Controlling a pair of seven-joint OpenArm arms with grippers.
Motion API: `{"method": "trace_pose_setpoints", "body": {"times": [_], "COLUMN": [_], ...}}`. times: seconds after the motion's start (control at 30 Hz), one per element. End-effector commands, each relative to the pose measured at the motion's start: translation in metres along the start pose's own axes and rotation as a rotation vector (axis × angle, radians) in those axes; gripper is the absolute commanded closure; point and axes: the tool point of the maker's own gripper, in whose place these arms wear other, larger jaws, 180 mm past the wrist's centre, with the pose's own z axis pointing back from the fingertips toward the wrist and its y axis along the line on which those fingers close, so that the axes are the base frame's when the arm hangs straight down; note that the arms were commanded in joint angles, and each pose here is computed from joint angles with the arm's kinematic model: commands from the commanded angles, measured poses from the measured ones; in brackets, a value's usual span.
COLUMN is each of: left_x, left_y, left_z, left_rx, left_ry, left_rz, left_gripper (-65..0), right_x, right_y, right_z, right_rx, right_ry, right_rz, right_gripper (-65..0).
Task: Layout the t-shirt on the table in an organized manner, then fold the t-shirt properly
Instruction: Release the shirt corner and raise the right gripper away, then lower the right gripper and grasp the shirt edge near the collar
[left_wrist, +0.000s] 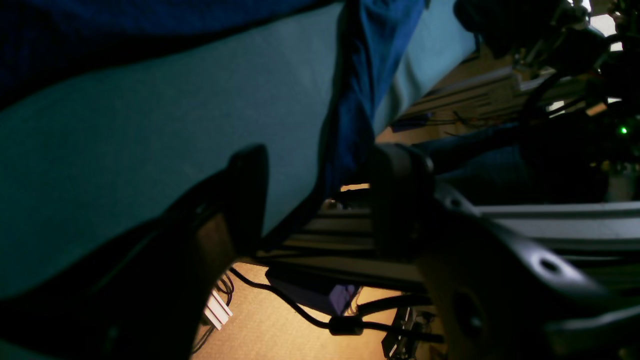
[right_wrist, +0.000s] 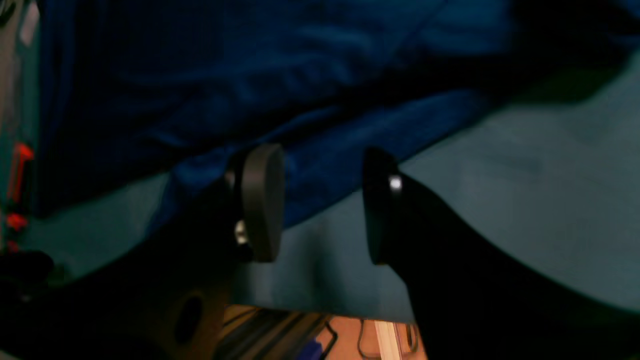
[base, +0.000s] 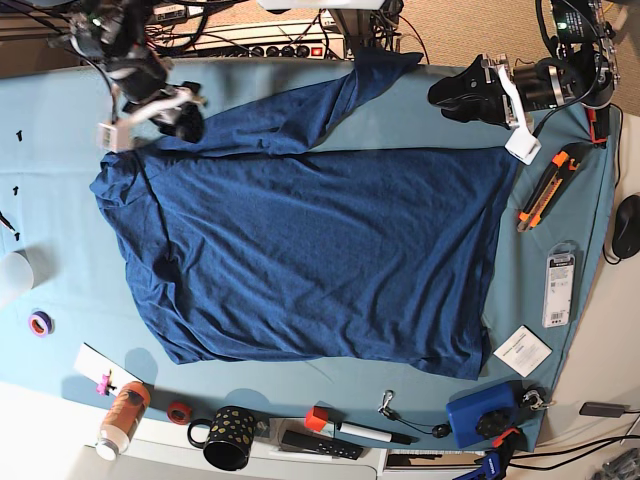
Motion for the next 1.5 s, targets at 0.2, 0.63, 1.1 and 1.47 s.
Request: {"method": "trace_pose_setpoints", "body": {"times": [0.2, 0.63, 1.1, 1.47], "left_x": [0.01, 0.01, 0.01, 0.01], "left_y": [-0.004, -0.004, -0.004, -0.004], "left_z": [0.004, 0.004, 0.004, 0.004], "left_rx": [-0.012, -0.012, -0.012, -0.012], "left_ry": [-0.03, -0.03, -0.03, -0.03], "left_rz": [-0.023, -0.023, -0.023, -0.023], "left_gripper": [-30.6, -30.6, -30.6, -30.6], "right_x": [-0.001, -0.036, -0.028, -0.02], "right_y": [0.0, -0.008, 0.0, -0.005], "right_z": [-0.022, -0.042, -0.02, -0.006], "right_rx": [-0.014, 0.012, 0.016, -0.044], "right_ry": [0.001, 0.113, 0.082, 0.044], "right_rz": [-0.032, -0.138, -0.084, -0.019], "right_gripper": [-25.5, -25.5, -25.5, -25.5]}}
